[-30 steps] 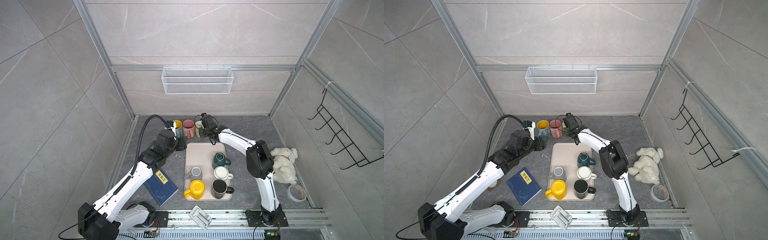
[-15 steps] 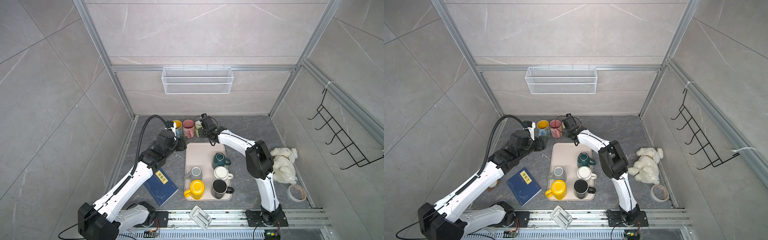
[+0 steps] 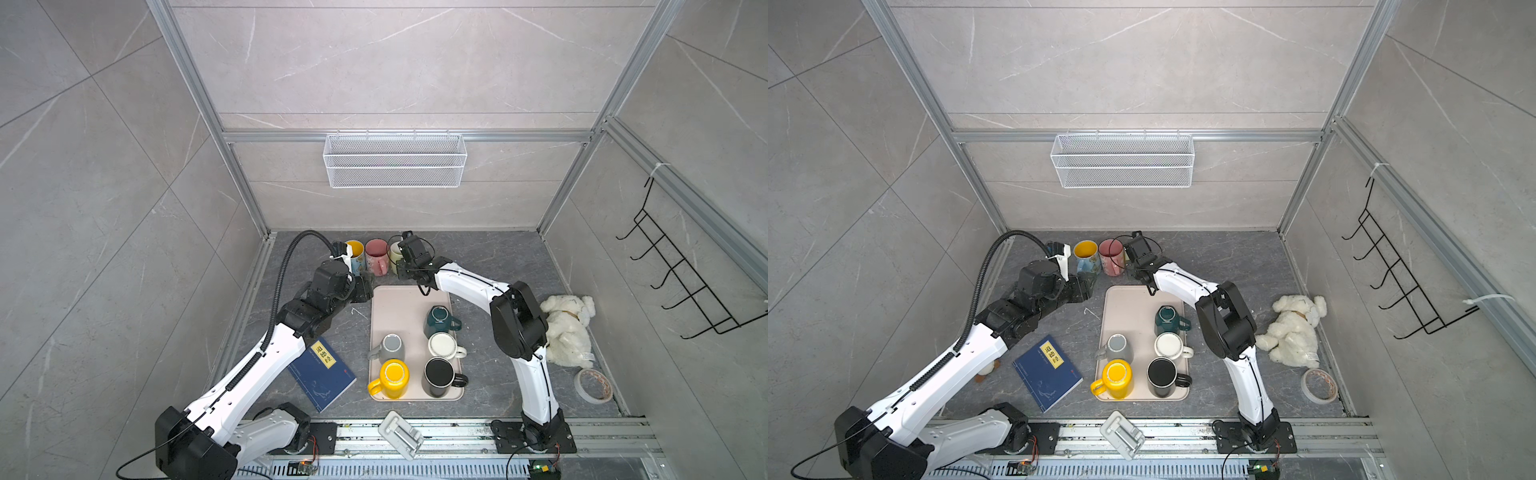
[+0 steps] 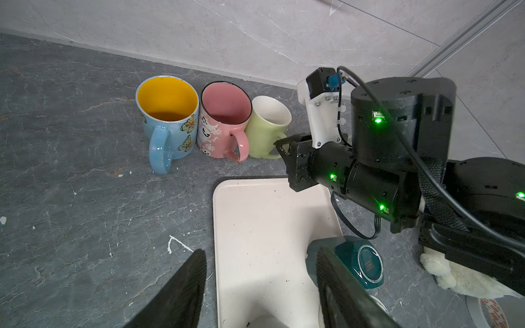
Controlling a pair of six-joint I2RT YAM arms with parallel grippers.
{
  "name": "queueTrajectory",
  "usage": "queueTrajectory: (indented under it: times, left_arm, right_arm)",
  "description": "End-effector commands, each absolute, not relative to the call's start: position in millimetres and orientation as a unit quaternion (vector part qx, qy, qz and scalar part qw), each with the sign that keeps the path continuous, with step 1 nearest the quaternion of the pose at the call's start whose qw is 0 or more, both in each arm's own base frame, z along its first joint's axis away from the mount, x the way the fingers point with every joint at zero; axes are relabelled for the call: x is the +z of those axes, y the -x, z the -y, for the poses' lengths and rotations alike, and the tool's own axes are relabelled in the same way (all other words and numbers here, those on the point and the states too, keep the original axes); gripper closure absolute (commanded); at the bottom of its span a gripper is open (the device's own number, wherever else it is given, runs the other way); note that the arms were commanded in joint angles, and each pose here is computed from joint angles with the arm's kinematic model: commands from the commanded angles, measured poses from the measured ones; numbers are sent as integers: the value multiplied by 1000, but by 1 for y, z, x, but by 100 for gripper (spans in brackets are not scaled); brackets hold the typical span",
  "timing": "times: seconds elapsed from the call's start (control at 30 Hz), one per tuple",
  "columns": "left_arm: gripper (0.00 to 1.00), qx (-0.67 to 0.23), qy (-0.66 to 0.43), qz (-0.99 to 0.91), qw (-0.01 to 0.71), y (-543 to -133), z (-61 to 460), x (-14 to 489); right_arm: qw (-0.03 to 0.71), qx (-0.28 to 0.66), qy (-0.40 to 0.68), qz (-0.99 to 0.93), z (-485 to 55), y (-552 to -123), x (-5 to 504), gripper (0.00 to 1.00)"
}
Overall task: Turn the mug right side up
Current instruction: Place the mug at the top-center of the table.
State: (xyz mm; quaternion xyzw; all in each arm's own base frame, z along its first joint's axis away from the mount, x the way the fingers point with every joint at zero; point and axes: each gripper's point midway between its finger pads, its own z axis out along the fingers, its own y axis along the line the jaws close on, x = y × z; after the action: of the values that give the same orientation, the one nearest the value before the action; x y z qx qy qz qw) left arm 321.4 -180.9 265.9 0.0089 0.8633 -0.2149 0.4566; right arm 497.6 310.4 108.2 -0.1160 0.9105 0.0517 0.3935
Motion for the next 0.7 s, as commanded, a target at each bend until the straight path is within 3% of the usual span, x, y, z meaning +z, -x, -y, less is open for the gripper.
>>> queueTrajectory:
  times: [0.0, 0.37, 0.67]
  left_arm:
    - [36, -230, -2, -853, 469, -317, 178, 281]
    - [36, -229, 0, -852, 471, -314, 174, 282]
    - [36, -229, 2, -852, 471, -314, 174, 281]
  right_arm:
    - [384, 46, 107, -916, -305, -489, 109, 80]
    - [379, 55, 109, -917, -310, -485, 107, 72]
    - [374, 87, 99, -918, -319, -482, 115, 73]
